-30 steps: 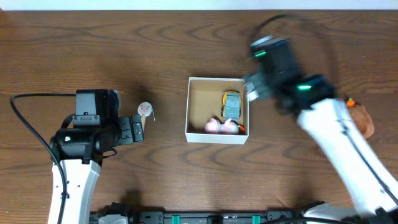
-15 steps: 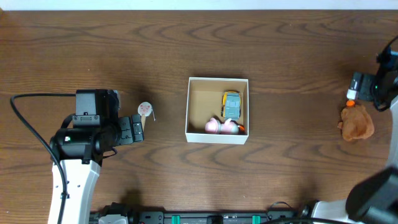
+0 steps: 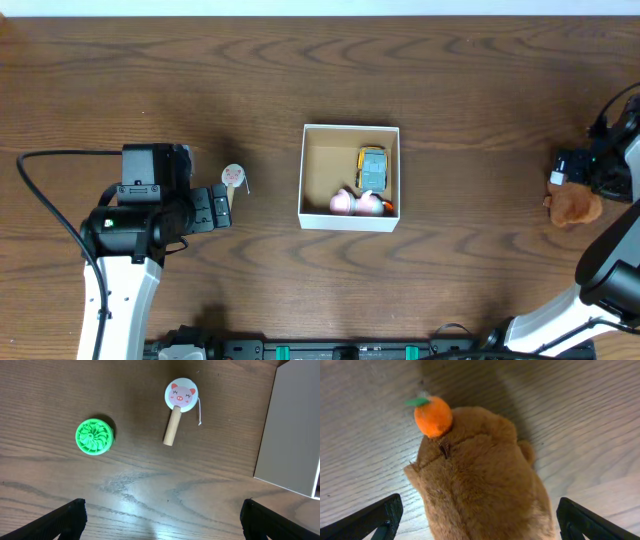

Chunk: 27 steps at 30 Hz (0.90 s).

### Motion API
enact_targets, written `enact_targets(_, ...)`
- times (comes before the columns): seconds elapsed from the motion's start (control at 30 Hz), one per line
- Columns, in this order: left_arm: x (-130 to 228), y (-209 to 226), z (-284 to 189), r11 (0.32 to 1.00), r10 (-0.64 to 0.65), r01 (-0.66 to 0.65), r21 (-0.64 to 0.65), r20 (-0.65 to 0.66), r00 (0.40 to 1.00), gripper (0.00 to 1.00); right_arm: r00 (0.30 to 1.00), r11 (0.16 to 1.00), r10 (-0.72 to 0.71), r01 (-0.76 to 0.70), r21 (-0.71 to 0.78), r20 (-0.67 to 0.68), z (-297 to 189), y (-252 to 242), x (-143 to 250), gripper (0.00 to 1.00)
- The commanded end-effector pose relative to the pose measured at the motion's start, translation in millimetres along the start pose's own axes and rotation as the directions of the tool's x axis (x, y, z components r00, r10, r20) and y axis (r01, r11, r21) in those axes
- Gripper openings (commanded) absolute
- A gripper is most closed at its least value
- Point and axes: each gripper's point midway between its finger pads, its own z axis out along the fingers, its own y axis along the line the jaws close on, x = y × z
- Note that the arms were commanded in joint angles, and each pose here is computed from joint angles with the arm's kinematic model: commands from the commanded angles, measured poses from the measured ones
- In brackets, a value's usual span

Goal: Pack container
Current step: 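Grasp the brown teddy bear with the right gripper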

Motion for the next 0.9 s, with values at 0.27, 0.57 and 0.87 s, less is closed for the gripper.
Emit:
enact_targets(0.27, -6.5, -0.8, -4.2, 1.0, -0.014, 0.014, 0.008, 0.02, 1.0, 0.98, 0.999, 1.0, 0.003, -0.004, -0.02, -0.036, 3.5, 3.4, 8.2, 0.43)
enact_targets(0.57, -6.5, -0.8, -4.2, 1.0, -0.014, 0.014, 0.008, 0.02, 1.0, 0.98, 0.998, 0.996, 0.057, -0.059, -0.067, -0.026, -0.2, 14.8, 6.1, 0.03)
enact_targets(0.87, -6.4, -0.8, -4.2, 1.0, -0.015, 0.014, 0.008, 0.02, 1.0, 0.98, 0.973, 0.968, -0.101, 0.145, -0.205, 0.209, -79.2, 102.7, -15.4, 0.01)
